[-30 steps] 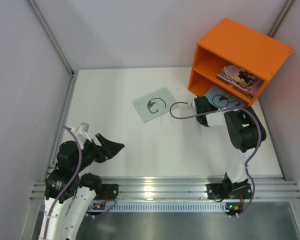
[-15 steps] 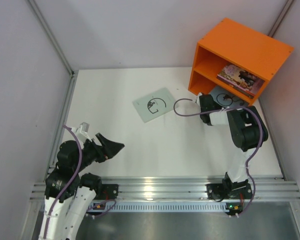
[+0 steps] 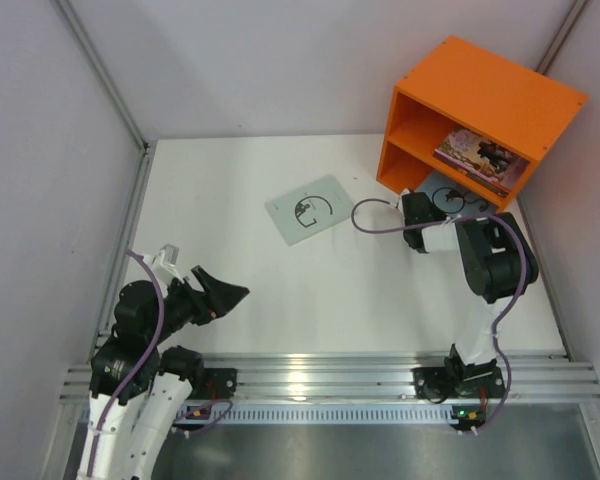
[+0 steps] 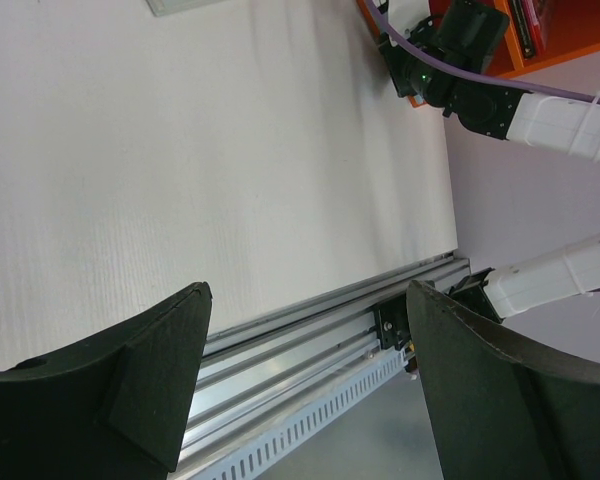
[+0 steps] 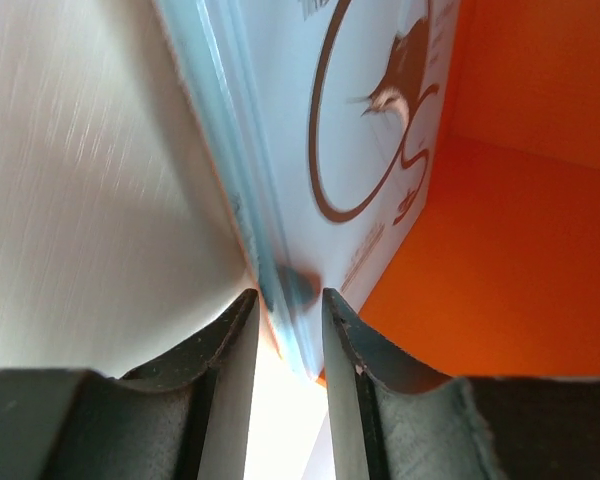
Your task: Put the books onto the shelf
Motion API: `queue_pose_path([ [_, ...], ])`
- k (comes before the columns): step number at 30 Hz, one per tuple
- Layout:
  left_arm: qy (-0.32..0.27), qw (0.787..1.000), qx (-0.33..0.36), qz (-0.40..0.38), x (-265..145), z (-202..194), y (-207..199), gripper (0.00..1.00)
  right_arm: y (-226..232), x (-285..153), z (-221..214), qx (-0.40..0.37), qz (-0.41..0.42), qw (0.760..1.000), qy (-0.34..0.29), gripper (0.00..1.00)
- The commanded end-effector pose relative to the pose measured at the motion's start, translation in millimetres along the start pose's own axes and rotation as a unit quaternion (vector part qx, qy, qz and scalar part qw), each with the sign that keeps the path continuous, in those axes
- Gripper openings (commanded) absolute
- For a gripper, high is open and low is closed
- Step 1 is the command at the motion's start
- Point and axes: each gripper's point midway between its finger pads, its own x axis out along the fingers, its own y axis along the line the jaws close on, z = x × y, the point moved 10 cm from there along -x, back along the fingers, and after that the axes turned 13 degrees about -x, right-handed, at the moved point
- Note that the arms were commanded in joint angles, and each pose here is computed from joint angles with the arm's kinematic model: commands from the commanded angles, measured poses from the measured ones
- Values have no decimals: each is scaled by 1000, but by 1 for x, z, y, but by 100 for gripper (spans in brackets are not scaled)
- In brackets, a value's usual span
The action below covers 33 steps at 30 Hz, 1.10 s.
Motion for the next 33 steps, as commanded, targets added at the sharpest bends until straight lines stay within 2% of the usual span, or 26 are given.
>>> queue_pose_path([
  [1,-12,999,13,-28,-5,6,-14,84,-10,-6,-8,32,-15,999,2,31],
  [13,-11,999,20,-32,-8,7,-19,84,-19,-12,-4,43,-17,999,-18,27],
  [23,-11,999,19,-29,-8,6,-18,84,-18,-5,-3,33,-26,999,4,14],
  [33,-14,999,19,-26,-8,6,-17,84,-18,5,-2,32,-37,998,26,12],
])
